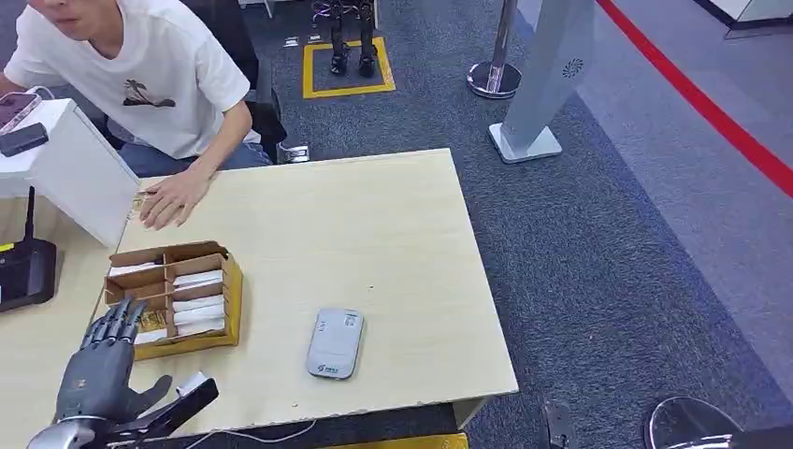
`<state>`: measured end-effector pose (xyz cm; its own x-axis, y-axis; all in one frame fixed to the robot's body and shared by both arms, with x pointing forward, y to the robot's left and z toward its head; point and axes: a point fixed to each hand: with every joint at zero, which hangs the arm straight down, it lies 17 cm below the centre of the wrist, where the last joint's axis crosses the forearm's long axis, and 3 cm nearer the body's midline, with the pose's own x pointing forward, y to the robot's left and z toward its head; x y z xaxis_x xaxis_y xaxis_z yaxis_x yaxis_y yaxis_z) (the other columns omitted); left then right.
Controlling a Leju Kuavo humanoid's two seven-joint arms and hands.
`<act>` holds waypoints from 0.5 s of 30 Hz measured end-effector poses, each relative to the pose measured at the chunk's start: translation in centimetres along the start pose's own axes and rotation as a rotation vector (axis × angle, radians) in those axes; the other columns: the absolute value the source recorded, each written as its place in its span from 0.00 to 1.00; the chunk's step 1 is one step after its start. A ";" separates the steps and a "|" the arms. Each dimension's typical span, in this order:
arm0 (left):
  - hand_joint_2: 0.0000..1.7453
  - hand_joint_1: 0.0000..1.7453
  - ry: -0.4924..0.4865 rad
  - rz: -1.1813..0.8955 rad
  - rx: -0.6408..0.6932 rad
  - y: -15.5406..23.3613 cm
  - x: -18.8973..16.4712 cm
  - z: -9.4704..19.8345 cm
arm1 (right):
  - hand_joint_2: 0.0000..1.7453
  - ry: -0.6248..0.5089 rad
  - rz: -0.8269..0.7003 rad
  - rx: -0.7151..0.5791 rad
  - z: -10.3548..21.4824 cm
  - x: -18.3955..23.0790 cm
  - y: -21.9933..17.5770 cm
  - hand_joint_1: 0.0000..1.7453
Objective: Pass the card to the sensor for recognition and then transmit it.
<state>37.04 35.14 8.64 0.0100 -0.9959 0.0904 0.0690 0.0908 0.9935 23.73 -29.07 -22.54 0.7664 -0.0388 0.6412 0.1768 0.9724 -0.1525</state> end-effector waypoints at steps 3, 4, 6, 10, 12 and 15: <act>1.00 0.00 0.002 0.002 -0.001 -0.1 -0.1 -0.2 | 0.00 -0.001 0.002 0.001 0.0 0.0 0.0 0.00; 1.00 0.00 0.003 0.002 -0.003 -0.1 -0.1 -0.2 | 0.00 -0.001 0.002 0.001 0.0 0.0 0.0 0.00; 1.00 0.00 0.004 0.002 -0.005 -0.2 -0.1 -0.3 | 0.00 -0.001 0.002 0.001 0.0 0.0 0.0 0.00; 1.00 0.00 0.002 0.004 -0.008 -0.2 -0.1 -0.6 | 0.00 -0.001 0.007 0.004 0.0 0.1 0.1 0.00; 1.00 0.00 -0.002 0.003 -0.009 -0.2 0.1 -0.9 | 0.00 -0.003 0.010 0.005 -0.1 0.2 0.2 0.00; 1.00 0.00 -0.010 0.004 -0.008 -0.2 0.4 -1.2 | 0.00 -0.003 0.012 0.006 -0.1 0.3 0.2 0.00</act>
<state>38.26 34.73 8.41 -0.0002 -0.9954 0.0956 0.0773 0.0953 0.9924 24.03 -28.91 -22.46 0.7668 -0.0265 0.6414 0.1638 0.9741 -0.1556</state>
